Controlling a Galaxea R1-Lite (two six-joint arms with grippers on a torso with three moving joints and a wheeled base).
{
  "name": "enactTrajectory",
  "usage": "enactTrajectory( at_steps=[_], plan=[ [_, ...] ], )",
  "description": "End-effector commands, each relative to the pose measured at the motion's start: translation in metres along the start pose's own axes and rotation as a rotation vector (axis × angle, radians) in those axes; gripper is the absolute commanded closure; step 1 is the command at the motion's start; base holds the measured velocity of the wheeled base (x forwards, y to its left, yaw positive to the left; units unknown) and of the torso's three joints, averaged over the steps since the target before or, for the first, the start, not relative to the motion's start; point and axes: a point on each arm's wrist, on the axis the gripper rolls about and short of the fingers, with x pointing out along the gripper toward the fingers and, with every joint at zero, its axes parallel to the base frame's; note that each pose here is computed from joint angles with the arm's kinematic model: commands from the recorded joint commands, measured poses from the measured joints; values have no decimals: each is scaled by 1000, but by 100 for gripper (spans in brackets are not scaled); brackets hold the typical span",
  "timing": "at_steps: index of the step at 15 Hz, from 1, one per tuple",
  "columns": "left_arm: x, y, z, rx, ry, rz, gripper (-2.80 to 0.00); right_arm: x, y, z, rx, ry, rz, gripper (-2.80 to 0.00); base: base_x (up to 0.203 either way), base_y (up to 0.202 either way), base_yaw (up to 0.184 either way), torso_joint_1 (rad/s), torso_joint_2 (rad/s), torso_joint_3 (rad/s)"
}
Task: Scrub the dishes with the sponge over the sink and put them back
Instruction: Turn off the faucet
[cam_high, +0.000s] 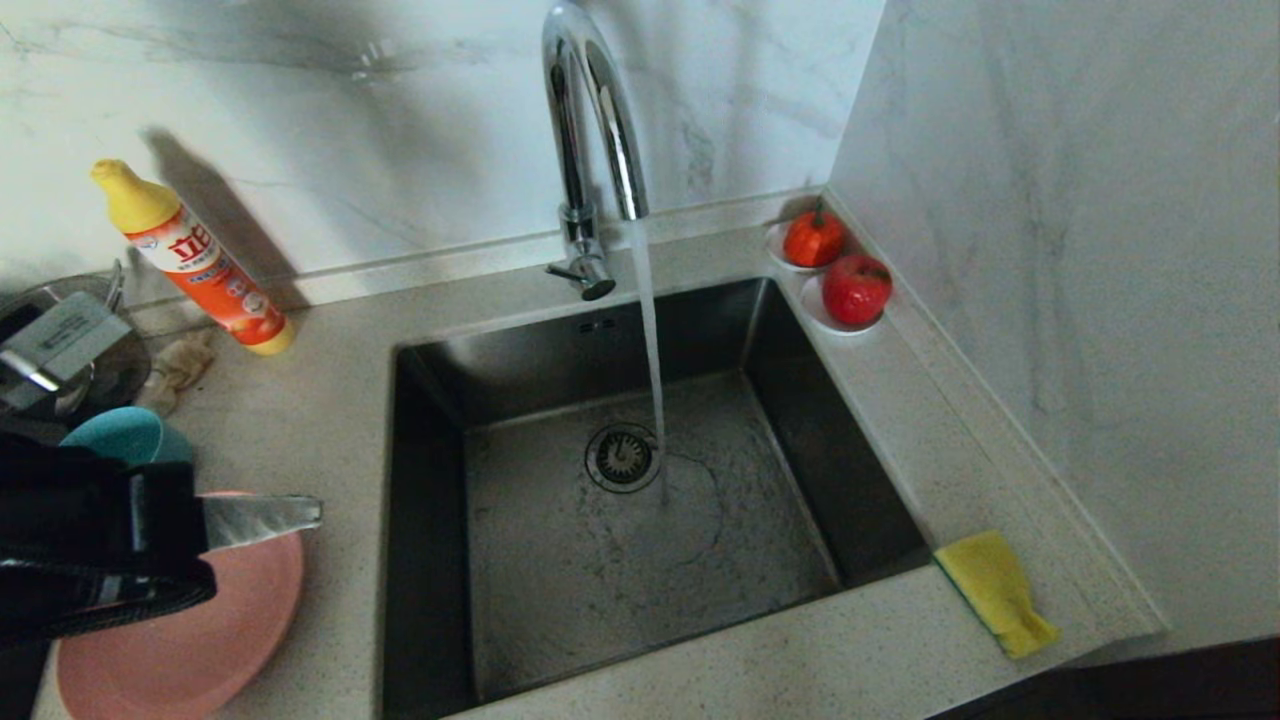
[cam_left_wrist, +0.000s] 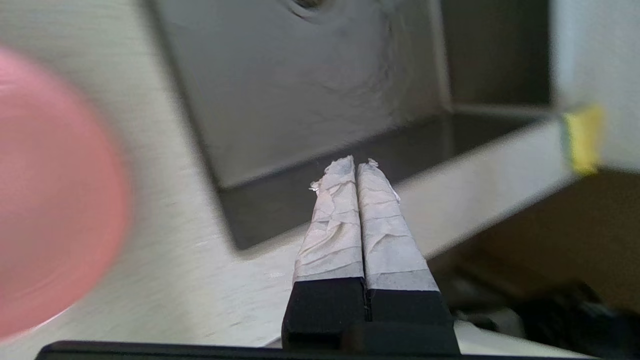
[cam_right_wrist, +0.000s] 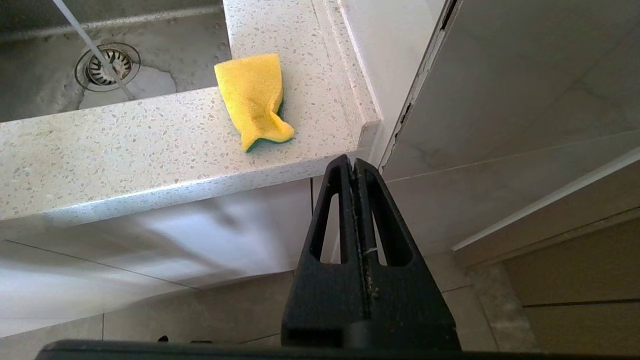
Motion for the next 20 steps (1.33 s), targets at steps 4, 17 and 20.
enactTrajectory(
  at_steps=[4,17,20],
  plan=[
    [72,-4,25,-19,171,-61,0,0,0,0,0,3,0,0,0,0,0,0,0,0],
    [169,-28,63,-61,143,-122,0,0,0,0,0,3,0,0,0,0,0,0,0,0],
    [170,-34,78,-116,81,-136,0,0,0,0,0,3,0,0,0,0,0,0,0,0]
  ],
)
